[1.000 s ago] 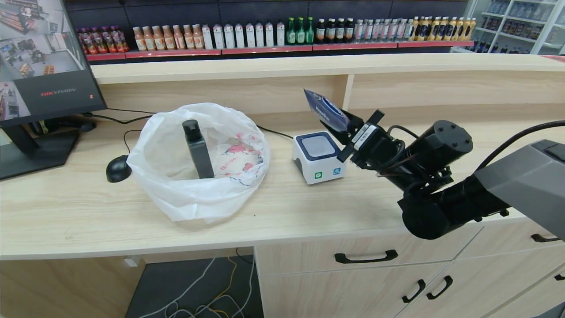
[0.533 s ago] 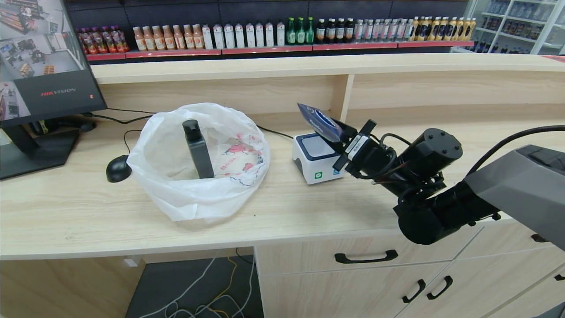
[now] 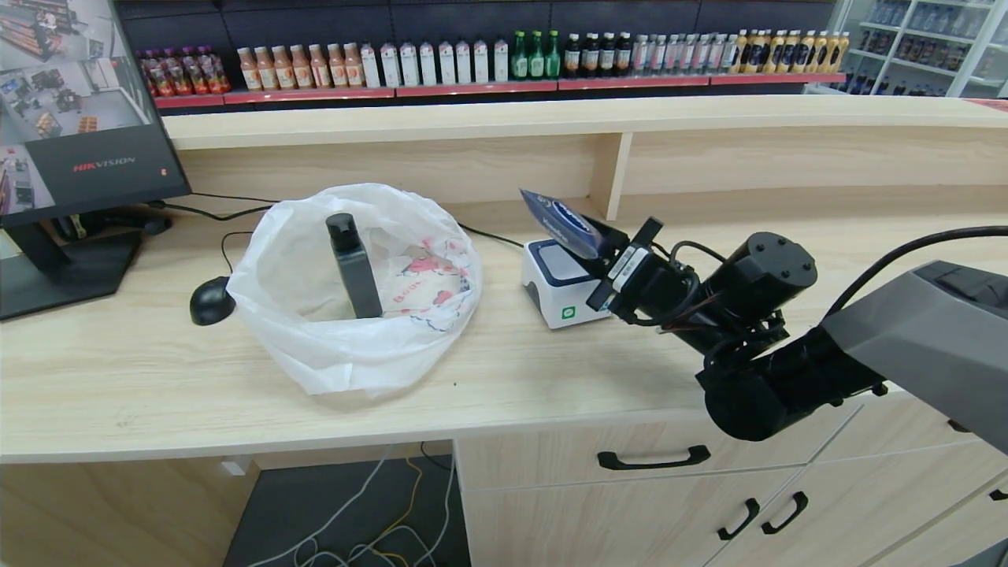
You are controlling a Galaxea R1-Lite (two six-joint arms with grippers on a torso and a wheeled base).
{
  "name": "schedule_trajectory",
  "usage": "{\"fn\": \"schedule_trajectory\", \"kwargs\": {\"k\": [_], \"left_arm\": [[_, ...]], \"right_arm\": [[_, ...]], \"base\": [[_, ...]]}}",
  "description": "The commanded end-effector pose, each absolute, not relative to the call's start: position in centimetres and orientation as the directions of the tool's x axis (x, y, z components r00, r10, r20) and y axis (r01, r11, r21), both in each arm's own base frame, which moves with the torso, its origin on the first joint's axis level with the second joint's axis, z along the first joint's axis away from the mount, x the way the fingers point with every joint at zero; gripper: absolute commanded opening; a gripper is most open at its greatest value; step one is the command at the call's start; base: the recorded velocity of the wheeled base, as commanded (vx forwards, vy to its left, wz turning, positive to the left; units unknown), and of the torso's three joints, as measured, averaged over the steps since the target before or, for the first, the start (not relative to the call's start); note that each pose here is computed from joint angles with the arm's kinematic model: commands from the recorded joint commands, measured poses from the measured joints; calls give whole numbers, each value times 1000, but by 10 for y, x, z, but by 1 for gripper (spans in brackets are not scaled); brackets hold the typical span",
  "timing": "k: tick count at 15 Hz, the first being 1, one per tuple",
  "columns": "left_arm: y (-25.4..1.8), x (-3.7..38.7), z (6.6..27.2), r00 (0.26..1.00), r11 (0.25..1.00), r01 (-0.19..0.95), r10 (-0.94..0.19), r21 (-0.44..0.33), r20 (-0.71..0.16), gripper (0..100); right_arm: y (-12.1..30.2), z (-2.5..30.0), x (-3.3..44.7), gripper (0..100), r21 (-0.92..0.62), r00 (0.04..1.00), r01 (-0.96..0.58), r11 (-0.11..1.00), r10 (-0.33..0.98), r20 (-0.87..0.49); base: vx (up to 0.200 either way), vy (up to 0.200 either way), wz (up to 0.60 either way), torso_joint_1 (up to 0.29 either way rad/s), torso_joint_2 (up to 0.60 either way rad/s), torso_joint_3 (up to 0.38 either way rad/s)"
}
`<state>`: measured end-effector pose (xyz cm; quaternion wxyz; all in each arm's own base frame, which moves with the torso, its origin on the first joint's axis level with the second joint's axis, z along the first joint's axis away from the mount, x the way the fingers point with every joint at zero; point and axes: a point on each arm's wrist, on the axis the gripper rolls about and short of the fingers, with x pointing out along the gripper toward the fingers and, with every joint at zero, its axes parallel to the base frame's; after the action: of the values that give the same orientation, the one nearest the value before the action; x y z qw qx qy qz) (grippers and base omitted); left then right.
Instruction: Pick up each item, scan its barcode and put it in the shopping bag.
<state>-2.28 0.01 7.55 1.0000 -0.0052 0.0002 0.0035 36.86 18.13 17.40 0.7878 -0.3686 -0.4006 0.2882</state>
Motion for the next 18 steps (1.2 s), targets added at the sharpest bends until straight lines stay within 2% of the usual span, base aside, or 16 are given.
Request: {"fn": "schedule_trajectory", "kwargs": {"k": [1, 4, 18], "left_arm": [[0, -23, 75, 1000, 1000, -8, 8, -11, 0, 100], [0, -23, 75, 1000, 1000, -8, 8, -11, 0, 100], [0, -23, 75, 1000, 1000, -8, 8, -11, 0, 100]], "right_arm": [[188, 173, 366, 0, -813, 500, -169, 558, 759, 417], [199, 168, 362, 0, -817, 484, -186, 546, 775, 407], [196, 165, 366, 0, -827, 494, -163, 538, 770, 404]], "base": [[0, 0, 0, 0, 0, 0], [0, 0, 0, 0, 0, 0], [0, 0, 0, 0, 0, 0]]}}
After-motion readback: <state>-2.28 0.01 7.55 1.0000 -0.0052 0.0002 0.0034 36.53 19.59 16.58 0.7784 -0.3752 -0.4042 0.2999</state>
